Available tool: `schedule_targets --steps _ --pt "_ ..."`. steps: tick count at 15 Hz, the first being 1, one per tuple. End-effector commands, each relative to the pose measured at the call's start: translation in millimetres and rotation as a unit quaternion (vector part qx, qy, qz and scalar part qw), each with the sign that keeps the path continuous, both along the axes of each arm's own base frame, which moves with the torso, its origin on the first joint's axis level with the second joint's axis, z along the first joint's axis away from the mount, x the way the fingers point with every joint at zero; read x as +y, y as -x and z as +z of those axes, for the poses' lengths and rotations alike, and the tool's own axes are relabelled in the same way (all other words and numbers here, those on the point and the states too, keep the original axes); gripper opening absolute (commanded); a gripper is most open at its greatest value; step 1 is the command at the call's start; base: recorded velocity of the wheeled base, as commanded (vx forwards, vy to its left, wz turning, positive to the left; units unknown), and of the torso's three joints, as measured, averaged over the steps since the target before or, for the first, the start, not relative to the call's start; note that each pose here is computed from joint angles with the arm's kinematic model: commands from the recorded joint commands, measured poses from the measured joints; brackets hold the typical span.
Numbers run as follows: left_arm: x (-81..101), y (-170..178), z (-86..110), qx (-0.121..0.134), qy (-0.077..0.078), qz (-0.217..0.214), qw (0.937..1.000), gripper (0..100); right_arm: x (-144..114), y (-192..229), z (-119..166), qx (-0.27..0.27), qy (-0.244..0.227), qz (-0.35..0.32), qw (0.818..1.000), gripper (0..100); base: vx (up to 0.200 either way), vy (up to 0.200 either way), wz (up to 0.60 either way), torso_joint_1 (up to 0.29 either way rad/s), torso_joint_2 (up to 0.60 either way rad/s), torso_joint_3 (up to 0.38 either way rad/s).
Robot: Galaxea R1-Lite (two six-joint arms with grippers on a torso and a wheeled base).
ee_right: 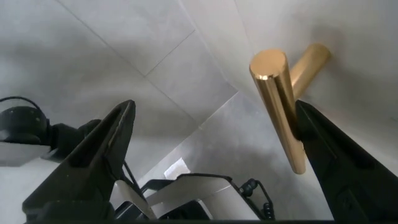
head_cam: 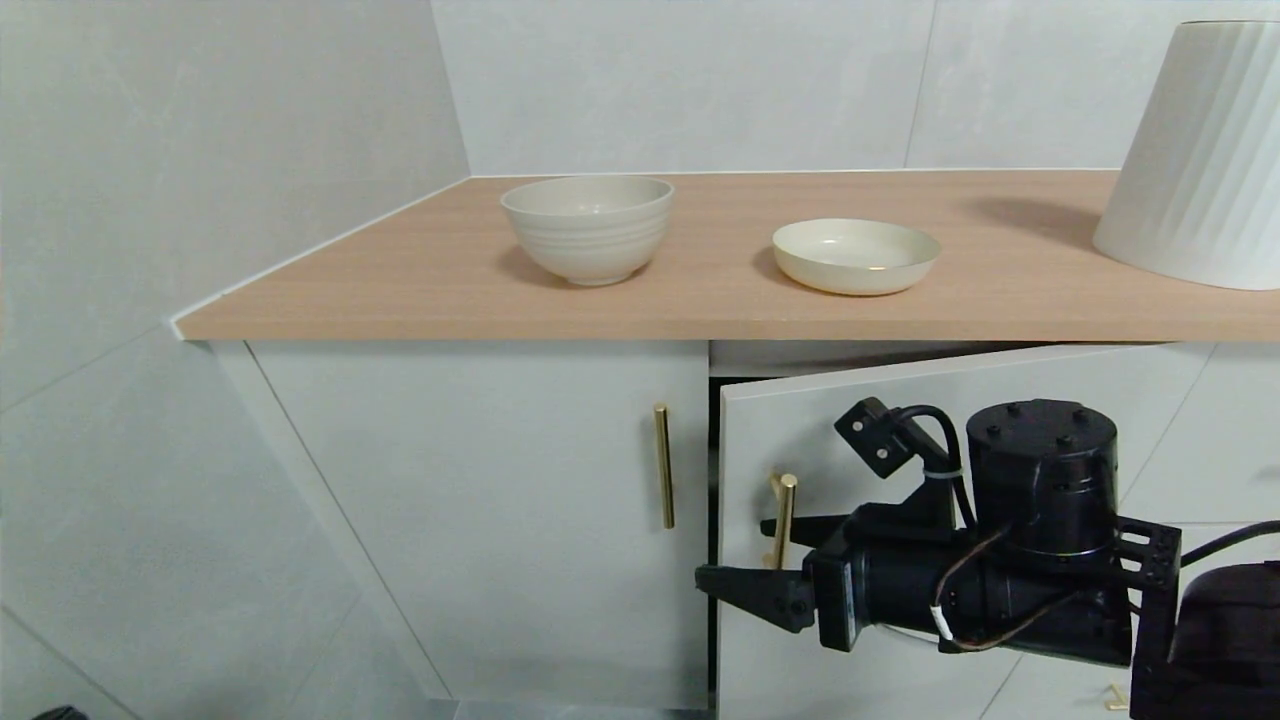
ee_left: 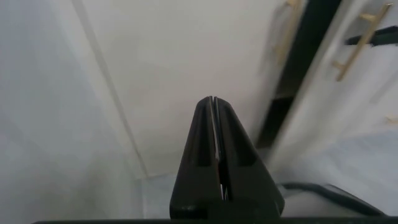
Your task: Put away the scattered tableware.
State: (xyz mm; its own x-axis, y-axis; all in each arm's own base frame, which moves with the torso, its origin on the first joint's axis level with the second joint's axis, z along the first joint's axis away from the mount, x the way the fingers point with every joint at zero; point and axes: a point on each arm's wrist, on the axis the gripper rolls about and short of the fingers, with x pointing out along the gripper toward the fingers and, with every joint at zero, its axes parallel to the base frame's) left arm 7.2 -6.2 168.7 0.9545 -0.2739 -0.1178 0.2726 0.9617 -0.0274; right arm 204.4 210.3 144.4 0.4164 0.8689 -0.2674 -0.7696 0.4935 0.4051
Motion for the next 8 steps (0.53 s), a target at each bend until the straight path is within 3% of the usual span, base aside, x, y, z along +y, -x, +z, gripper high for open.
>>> schedule_targets --steps 1,5,6,7,8 --pt "-5.0 -80 27.6 0.098 0.005 -0.048 0.9940 0 0 4 -1 0.005 -0.001 0.017 1.000 100 0.000 0.000 0.00 0.000 0.00 0.000" --pt "-25.6 -140 36.6 0.096 0.002 -0.108 0.9895 0 1 8 -4 0.011 0.001 0.029 1.000 100 0.000 0.000 0.00 0.000 0.00 0.000" --pt "-36.9 -151 32.9 0.113 0.003 -0.134 0.9845 0 2 8 -4 0.011 0.001 0.030 0.999 100 0.000 0.000 0.00 0.000 0.00 0.000" --pt "-58.4 -163 26.4 0.133 0.001 -0.181 0.9743 0 2 9 -3 0.010 0.001 0.031 0.999 100 0.000 0.000 0.00 0.000 0.00 0.000" --pt "-72.5 -171 24.4 0.137 0.012 -0.205 0.9692 0 2 10 -4 0.011 0.002 0.033 0.999 100 0.000 0.000 0.00 0.000 0.00 0.000"
